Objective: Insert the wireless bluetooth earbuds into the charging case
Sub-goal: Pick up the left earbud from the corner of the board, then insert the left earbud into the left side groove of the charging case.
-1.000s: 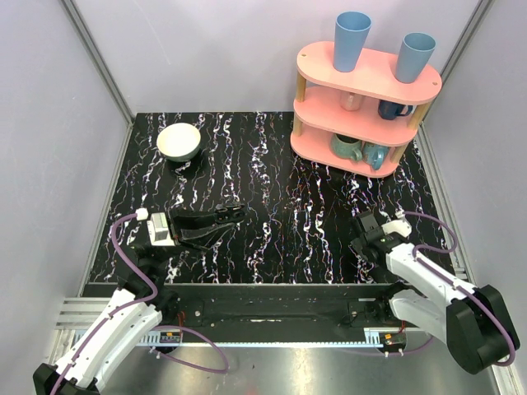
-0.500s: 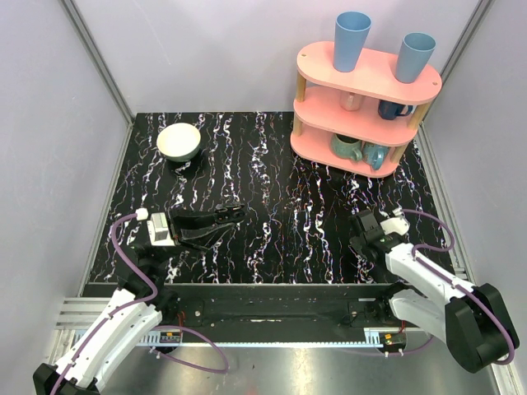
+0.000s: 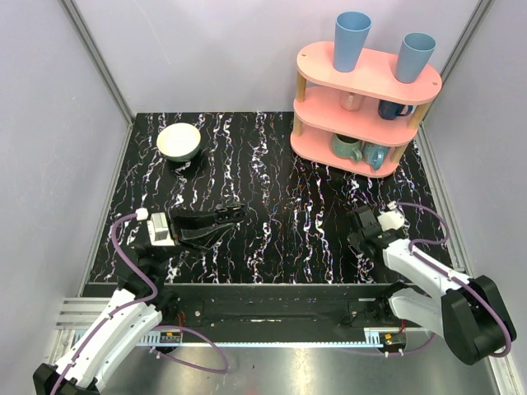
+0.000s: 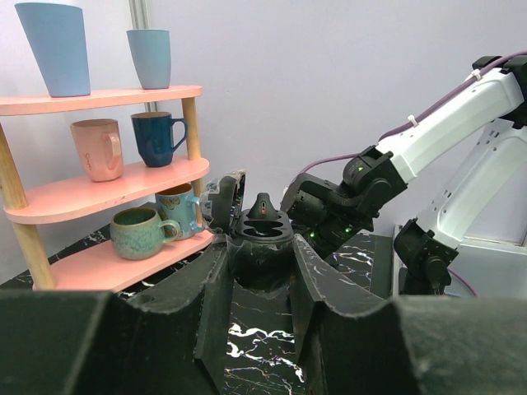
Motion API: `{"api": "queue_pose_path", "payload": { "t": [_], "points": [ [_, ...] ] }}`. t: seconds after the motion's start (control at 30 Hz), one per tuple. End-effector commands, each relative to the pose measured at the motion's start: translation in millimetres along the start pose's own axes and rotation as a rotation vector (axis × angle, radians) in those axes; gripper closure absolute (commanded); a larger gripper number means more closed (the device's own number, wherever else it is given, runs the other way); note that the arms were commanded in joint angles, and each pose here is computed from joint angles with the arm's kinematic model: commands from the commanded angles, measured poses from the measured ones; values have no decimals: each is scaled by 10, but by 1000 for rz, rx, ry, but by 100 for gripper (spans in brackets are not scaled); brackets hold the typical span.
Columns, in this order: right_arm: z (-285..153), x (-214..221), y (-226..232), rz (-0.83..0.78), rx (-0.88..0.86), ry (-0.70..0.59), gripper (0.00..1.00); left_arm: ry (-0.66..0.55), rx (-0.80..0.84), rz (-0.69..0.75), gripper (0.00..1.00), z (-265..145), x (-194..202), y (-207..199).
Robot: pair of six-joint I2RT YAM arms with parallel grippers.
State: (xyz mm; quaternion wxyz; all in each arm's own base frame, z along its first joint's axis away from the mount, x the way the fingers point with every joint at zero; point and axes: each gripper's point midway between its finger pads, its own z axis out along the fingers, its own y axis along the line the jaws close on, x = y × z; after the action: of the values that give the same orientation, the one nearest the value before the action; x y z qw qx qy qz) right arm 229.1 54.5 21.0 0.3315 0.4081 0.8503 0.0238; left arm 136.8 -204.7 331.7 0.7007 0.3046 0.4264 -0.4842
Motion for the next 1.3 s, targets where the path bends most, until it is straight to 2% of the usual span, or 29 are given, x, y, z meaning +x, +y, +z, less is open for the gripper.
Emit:
{"api": "queue_pose_path", "payload": {
  "t": [0.0, 0.13, 0.3, 0.5, 0.53, 0.67, 0.97, 1.1, 1.27],
  "points": [
    [-69, -171, 326, -54, -92, -27, 100, -54, 15, 40, 100, 26, -192, -47],
    [-245, -196, 705, -181, -258, 12, 100, -49, 15, 41, 100, 33, -192, -42],
    [-739, -404, 1370, -403, -596, -43, 100, -43, 16, 43, 100, 33, -194, -45],
    [-1620, -454, 1912, -696, -1031, -83, 100, -36, 18, 45, 100, 37, -203, -51],
    [-1821, -360, 1963, -747, -1141, -47, 100, -32, 16, 42, 100, 42, -203, -47],
    [-2496, -278, 2100, -903, -1468, -41, 100, -11, 18, 30, 100, 53, -165, -39],
    [-3307, -411, 2186, -1070, -1813, -214, 100, 16, 34, 16, 100, 65, -121, -53],
    [-3565, -372, 2120, -1142, -1958, -204, 100, 44, 62, -3, 100, 100, -81, -73],
    [-3800, -428, 2159, -1160, -2049, -201, 100, 57, 102, -27, 100, 127, -47, -113]
  ]
}}
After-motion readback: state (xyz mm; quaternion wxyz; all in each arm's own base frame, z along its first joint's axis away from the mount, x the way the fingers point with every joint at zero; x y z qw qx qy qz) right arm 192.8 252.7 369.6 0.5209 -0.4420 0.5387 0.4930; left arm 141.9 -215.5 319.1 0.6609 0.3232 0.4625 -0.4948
